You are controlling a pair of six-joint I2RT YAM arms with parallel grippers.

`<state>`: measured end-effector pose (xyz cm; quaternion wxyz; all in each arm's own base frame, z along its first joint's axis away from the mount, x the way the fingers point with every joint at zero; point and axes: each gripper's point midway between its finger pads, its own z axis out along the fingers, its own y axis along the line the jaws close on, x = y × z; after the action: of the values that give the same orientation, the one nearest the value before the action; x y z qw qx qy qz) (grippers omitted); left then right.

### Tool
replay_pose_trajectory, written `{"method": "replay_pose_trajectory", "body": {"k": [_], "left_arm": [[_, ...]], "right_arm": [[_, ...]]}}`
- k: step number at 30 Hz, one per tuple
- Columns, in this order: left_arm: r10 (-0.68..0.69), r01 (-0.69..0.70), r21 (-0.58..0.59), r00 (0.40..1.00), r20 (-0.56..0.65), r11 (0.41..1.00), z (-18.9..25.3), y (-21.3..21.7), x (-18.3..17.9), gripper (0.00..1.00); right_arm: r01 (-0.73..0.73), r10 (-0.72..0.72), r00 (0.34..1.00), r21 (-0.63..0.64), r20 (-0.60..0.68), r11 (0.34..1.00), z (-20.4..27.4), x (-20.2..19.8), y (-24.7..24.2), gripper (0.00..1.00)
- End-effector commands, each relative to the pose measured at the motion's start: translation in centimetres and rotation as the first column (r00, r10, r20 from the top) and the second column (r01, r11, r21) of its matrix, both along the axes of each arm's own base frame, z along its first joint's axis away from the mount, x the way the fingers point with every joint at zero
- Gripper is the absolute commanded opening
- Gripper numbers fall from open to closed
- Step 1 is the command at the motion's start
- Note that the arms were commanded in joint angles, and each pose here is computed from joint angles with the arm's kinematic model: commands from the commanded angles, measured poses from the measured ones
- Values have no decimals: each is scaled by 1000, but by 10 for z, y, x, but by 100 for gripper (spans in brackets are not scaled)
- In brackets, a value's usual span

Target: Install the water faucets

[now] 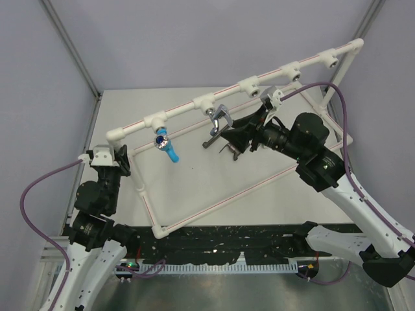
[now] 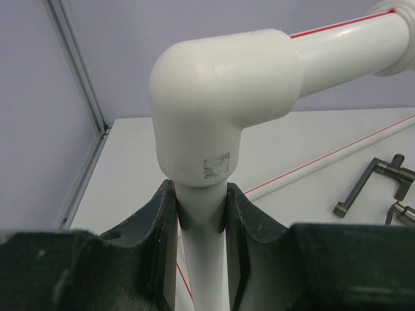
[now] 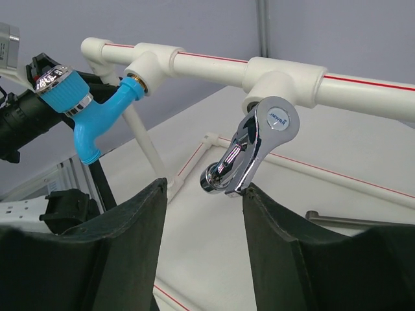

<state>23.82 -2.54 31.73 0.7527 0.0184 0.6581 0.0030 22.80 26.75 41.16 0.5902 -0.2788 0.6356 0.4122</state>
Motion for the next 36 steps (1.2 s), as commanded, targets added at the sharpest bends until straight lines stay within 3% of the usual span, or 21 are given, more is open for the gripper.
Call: {"method": "replay_pose_trajectory", "body": {"k": [1, 4, 8, 16, 20, 21, 23, 25, 27, 30, 31, 33, 36], "left_arm": [[-30, 35, 64, 997, -78, 997, -22, -7, 4, 0], [-26, 31, 62, 997, -78, 998, -22, -6, 4, 0], [-30, 35, 62, 997, -76, 997, -22, -7, 5, 0], [-21, 26, 66, 997, -81, 997, -24, -5, 5, 0], [-23, 27, 63, 997, -76, 998, -22, -6, 4, 0], [-22, 27, 65, 997, -73, 998, -22, -5, 4, 0], [-21, 25, 64, 997, -72, 998, -22, -5, 4, 0], [-22, 27, 63, 997, -72, 998, -22, -5, 4, 0], [-26, 30, 62, 997, -71, 998, -21, -6, 4, 0], [-29, 33, 60, 997, -66, 998, -20, -6, 3, 0], [-26, 30, 61, 997, -68, 998, -20, -6, 3, 0], [-23, 27, 60, 998, -65, 998, -19, -5, 3, 0], [-16, 21, 62, 998, -68, 998, -21, -4, 3, 0]], "right_arm": [[48, -48, 999, 101, -6, 994, 19, 0, -4, 56], [93, -78, 994, 239, -70, 966, 27, 9, 0, 62], [159, -118, 983, 328, -139, 931, 20, 22, 5, 62], [230, -130, 962, 461, -239, 857, 25, 42, 27, 56], [314, -115, 924, 550, -365, 774, 23, 49, 31, 45], [369, -142, 902, 560, -407, 742, 15, 56, 27, 37], [454, -132, 857, 607, -499, 652, 10, 58, 20, 19], [533, -91, 802, 638, -591, 555, 3, 59, 13, 9], [599, -19, 743, 652, -669, 466, -5, 59, 12, 5], [656, 111, 679, 668, -726, 351, -7, 54, 14, 8], [664, 108, 679, 670, -726, 331, -6, 54, 11, 15], [645, 73, 709, 686, -702, 335, 0, 52, 7, 28], [595, -86, 785, 705, -614, 386, 5, 48, -8, 40]]}}
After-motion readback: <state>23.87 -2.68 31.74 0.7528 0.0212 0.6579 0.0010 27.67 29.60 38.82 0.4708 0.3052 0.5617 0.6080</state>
